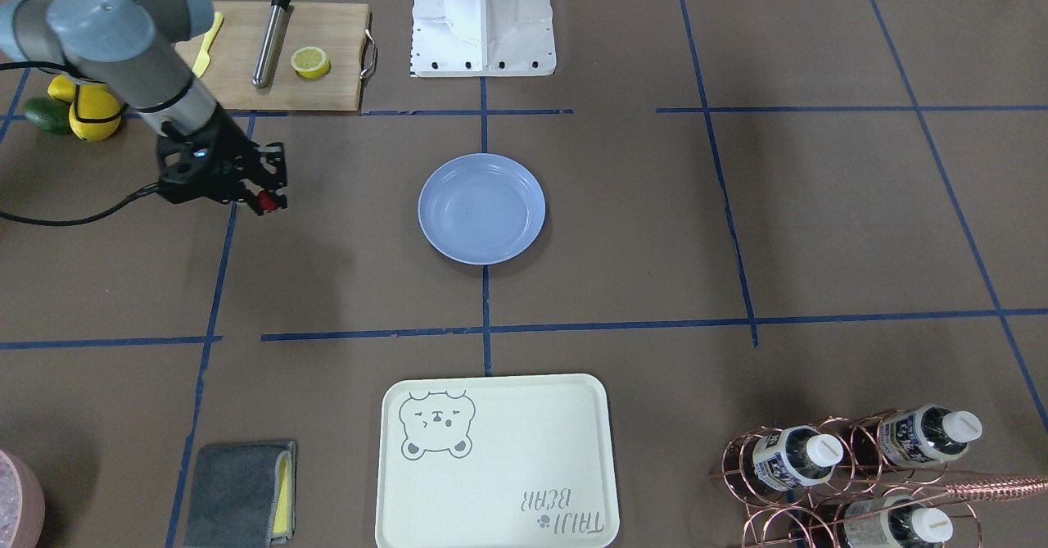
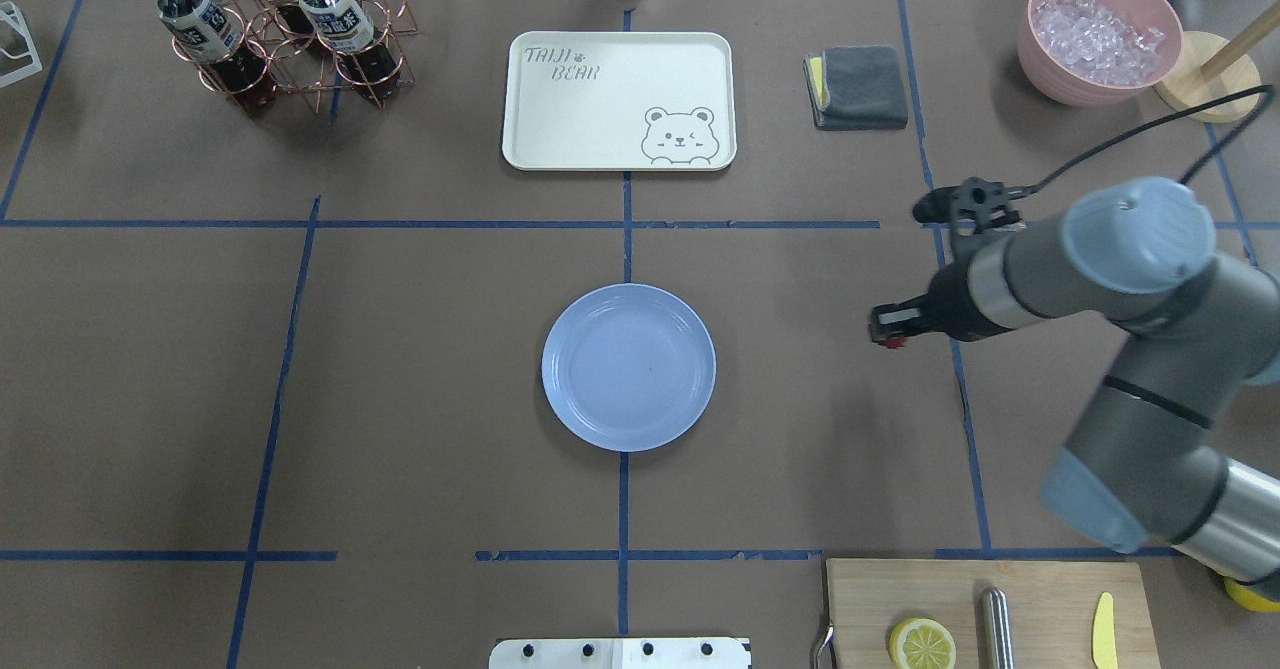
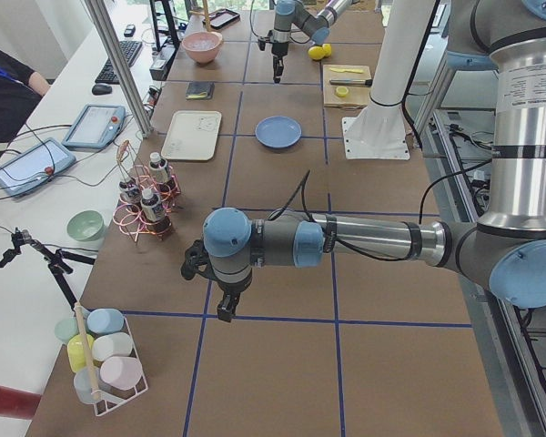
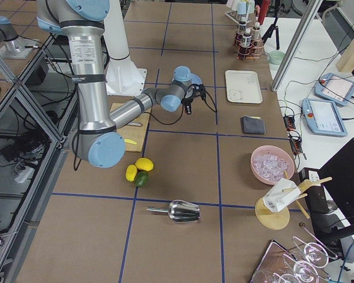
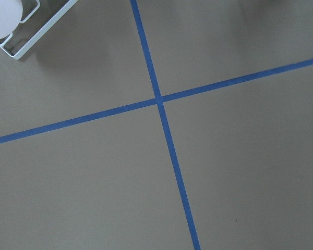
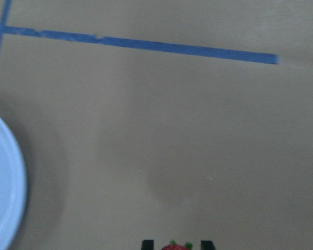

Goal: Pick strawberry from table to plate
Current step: 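Carry the strawberry with the right gripper over the light blue plate, then lower the strawberry onto the plate and open the right gripper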

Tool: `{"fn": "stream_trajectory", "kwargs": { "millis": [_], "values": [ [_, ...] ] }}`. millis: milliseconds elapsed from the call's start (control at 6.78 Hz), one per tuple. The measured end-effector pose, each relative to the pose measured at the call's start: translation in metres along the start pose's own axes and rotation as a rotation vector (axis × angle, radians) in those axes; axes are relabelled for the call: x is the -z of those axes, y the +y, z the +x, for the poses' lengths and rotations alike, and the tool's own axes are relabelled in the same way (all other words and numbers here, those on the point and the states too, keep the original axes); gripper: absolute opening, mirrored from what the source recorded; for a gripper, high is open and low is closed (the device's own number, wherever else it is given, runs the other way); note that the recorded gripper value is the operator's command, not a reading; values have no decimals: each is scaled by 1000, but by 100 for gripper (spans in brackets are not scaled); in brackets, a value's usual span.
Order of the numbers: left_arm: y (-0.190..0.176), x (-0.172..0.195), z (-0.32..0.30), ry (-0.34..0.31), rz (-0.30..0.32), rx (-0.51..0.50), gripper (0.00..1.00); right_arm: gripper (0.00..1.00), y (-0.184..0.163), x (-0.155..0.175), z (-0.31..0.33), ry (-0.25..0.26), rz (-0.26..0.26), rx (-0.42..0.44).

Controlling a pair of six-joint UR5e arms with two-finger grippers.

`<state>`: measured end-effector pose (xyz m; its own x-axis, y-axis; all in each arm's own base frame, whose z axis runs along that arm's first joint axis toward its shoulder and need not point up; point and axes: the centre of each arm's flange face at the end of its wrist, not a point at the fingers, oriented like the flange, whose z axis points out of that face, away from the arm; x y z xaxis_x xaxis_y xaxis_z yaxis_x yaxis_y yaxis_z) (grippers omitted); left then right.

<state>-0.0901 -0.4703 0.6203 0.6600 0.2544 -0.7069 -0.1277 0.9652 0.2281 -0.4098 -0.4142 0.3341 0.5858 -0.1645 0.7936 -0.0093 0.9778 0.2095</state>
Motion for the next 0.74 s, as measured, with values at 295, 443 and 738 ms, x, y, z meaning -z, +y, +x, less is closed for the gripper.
{"fn": "stream_trajectory", "kwargs": {
  "millis": [295,443,738],
  "values": [
    [0,0,0,0,1,-1,100,0,-19,-26,-144,59,10,-87],
    [-1,1,1,-1,2,-2,100,0,-22,-50,-192,89,17,-116],
    [-1,1,1,-1,2,-2,100,0,-11,-90,-236,146,29,-124]
  ]
}}
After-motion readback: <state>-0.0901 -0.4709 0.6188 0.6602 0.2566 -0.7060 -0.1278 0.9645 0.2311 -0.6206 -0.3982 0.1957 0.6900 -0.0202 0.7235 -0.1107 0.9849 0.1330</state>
